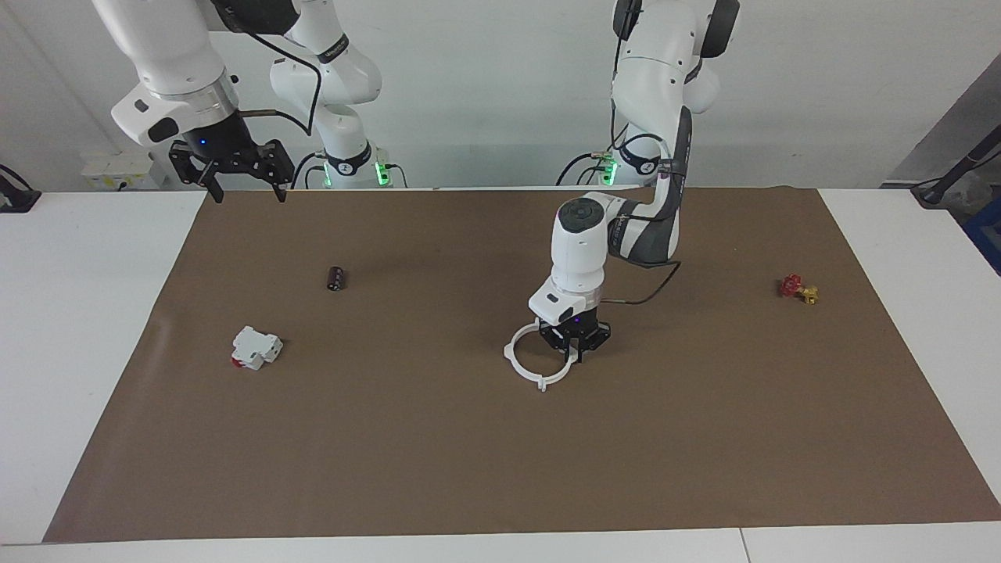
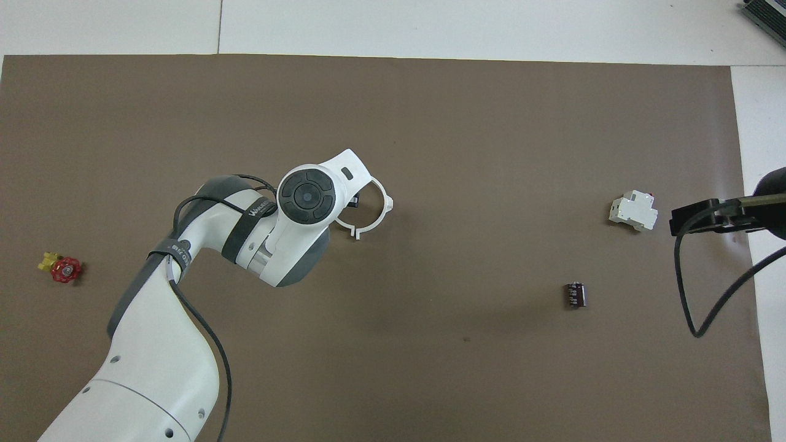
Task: Assemble drain pipe with both arms
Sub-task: 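Press the held half onto the placed half's ends with the left gripper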
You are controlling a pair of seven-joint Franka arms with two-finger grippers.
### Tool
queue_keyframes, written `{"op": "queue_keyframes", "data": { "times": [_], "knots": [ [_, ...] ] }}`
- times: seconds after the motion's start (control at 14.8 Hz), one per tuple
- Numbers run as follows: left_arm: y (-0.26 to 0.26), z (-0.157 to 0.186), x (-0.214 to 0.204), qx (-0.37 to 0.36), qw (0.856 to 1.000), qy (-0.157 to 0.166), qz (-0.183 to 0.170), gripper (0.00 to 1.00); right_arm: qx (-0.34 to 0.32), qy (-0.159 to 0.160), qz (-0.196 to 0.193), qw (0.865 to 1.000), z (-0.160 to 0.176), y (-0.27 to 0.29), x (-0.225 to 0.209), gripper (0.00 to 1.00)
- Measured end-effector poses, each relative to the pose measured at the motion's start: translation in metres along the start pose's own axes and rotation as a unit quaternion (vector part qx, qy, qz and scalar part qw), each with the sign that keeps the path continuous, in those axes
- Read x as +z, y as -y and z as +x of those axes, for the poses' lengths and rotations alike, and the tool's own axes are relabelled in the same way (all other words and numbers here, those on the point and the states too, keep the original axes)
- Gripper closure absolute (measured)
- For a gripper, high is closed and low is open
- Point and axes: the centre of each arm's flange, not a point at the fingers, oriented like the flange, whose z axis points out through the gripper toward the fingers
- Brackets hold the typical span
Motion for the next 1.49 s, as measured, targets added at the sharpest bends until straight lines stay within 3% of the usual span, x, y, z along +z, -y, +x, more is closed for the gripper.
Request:
{"op": "queue_keyframes", "data": {
  "times": [1.49],
  "knots": [
    [-0.0016, -0.0049, -0.0002, 0.003, 1.0, 0.004, 0.002, 0.79, 0.001, 0.0, 0.0, 1.0, 0.0, -0.0005, 0.0, 0.0]
  ]
}}
